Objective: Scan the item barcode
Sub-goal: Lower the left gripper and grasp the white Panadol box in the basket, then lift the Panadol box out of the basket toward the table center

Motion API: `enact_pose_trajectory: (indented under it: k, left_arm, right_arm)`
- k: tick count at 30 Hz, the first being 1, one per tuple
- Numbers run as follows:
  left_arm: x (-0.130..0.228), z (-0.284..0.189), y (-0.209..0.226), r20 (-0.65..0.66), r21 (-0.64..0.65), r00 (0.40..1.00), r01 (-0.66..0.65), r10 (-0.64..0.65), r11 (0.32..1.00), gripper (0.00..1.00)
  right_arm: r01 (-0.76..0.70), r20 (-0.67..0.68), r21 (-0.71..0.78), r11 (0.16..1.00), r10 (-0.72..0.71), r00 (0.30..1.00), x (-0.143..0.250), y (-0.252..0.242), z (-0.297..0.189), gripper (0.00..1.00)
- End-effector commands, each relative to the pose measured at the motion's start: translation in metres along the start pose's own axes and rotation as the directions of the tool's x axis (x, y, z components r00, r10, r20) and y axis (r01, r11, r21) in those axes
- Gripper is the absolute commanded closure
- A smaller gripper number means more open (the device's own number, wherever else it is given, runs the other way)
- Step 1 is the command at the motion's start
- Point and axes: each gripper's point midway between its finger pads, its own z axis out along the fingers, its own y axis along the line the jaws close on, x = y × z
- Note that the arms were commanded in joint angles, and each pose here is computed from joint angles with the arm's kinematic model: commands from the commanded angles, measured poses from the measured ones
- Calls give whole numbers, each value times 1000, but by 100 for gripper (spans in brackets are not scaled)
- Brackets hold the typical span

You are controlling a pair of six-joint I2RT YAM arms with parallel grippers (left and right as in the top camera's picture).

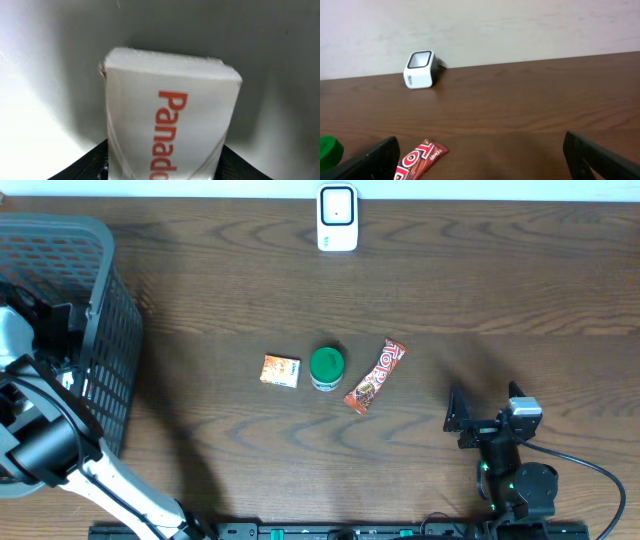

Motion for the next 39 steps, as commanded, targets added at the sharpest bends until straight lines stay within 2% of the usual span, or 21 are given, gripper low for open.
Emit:
enact_pose_trajectory:
  k: [1,8,15,16,17,18,21,23,32,39]
  left_arm:
    - [23,12,-15,-74,44,995,65,-62,997,41]
    - [5,-57,-13,93,-12,990,104,-103,994,44]
    - [-2,-140,-16,293,-72,951,130,-103,989,44]
    - [-1,-149,-17,313,-78,945,130,-99,988,41]
    - [0,-156,-18,327,-81,939,137,-104,987,27]
    - [1,-158,-19,330,-80,938,141,-108,987,21]
    - [6,-151,-20,302,-71,946,143,-115,987,8]
    - [10,-136,-21,269,-62,956,139,-117,988,4]
    - [10,-78,-23,193,-11,972,135,-131,991,4]
    - [25,-31,-26,74,25,986,145,-147,989,4]
  right_arm:
    - [15,0,0,1000,-15,1000,1,1,0,1]
    - [15,0,0,1000,-15,1000,1,1,0,1]
    - [15,0,0,1000,-15,1000,1,1,0,1]
    - [15,0,0,1000,-15,1000,1,1,0,1]
    - [15,0,0,1000,-15,1000,1,1,0,1]
    - [15,0,0,1000,-15,1000,1,1,0,1]
    - [15,0,0,1000,-15,1000,1,1,0,1]
    - [15,0,0,1000,-15,1000,1,1,0,1]
    - [15,0,0,1000,-15,1000,1,1,0,1]
    - [15,0,0,1000,-15,1000,1,1,0,1]
